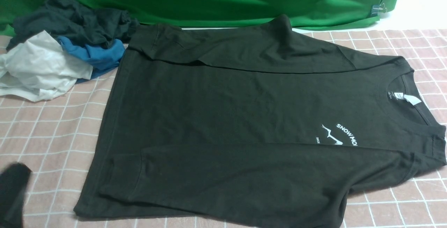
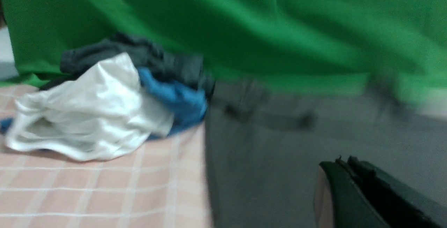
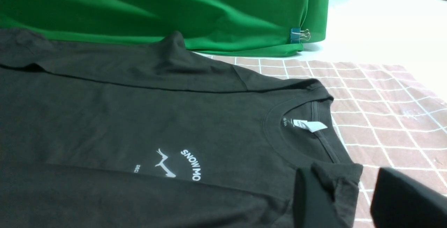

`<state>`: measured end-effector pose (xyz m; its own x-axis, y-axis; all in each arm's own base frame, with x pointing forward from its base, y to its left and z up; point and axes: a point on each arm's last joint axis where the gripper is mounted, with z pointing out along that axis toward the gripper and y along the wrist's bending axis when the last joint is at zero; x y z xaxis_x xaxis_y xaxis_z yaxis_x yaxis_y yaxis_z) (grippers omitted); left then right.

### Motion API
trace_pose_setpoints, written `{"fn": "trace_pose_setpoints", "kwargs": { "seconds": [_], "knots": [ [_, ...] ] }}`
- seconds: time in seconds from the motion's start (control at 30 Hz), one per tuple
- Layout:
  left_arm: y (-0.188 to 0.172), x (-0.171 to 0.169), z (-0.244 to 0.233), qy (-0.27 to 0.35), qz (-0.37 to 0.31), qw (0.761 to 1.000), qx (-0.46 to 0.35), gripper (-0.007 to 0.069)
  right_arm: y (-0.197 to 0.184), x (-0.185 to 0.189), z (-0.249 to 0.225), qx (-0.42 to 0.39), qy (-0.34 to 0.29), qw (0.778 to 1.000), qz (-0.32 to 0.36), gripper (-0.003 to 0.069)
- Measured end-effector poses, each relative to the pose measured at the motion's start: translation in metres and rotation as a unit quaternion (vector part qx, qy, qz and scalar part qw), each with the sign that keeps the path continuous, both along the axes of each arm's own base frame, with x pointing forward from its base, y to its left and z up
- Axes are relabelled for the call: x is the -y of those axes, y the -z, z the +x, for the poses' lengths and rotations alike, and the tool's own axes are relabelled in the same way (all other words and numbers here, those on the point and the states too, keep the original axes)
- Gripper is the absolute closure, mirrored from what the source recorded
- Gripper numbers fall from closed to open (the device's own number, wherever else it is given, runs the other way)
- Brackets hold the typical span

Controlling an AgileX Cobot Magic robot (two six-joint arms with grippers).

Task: Fold a long-sleeved shirt over a pink coffee tablecloth.
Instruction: 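Grasp the left edge of the dark T-shirt lying flat on the table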

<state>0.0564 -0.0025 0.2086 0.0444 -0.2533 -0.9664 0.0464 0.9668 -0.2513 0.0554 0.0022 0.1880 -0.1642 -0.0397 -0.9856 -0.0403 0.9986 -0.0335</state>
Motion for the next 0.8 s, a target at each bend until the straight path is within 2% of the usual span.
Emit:
{"fn": "trace_pose_setpoints", "kwargs": {
  "seconds": [0.07, 0.17, 0.27, 0.4, 0.47, 0.5, 0.6, 0.67, 0.8],
  "knots": [
    [-0.006, -0.004, 0.0, -0.012, -0.092, 0.995, 0.029, 0.0606, 0.0, 0.0, 0.0, 0.0, 0.0, 1.0, 0.0, 0.0418],
    [-0.01, -0.008, -0.001, -0.025, -0.146, 0.987, 0.056, 0.0606, 0.0, 0.0, 0.0, 0.0, 0.0, 1.0, 0.0, 0.0418],
    [-0.014, -0.006, -0.002, -0.013, -0.18, 0.982, 0.053, 0.0606, 0.0, 0.0, 0.0, 0.0, 0.0, 1.0, 0.0, 0.0418],
    [-0.046, 0.007, -0.007, 0.054, -0.118, 0.992, 0.007, 0.0606, 0.0, 0.0, 0.0, 0.0, 0.0, 1.0, 0.0, 0.0418],
    [-0.065, 0.017, -0.005, 0.103, -0.058, 0.992, -0.052, 0.0606, 0.0, 0.0, 0.0, 0.0, 0.0, 1.0, 0.0, 0.0418],
    [-0.068, 0.019, -0.004, 0.111, -0.049, 0.991, -0.063, 0.0606, 0.0, 0.0, 0.0, 0.0, 0.0, 1.0, 0.0, 0.0418],
    [-0.084, 0.031, 0.019, 0.177, 0.027, 0.967, -0.179, 0.0606, 0.0, 0.0, 0.0, 0.0, 0.0, 1.0, 0.0, 0.0418],
    [-0.086, 0.037, 0.038, 0.212, 0.065, 0.943, -0.249, 0.0606, 0.0, 0.0, 0.0, 0.0, 0.0, 1.0, 0.0, 0.0418],
    [-0.08, 0.043, 0.079, 0.256, 0.102, 0.897, -0.346, 0.0606, 0.0, 0.0, 0.0, 0.0, 0.0, 1.0, 0.0, 0.0418]
  ]
}}
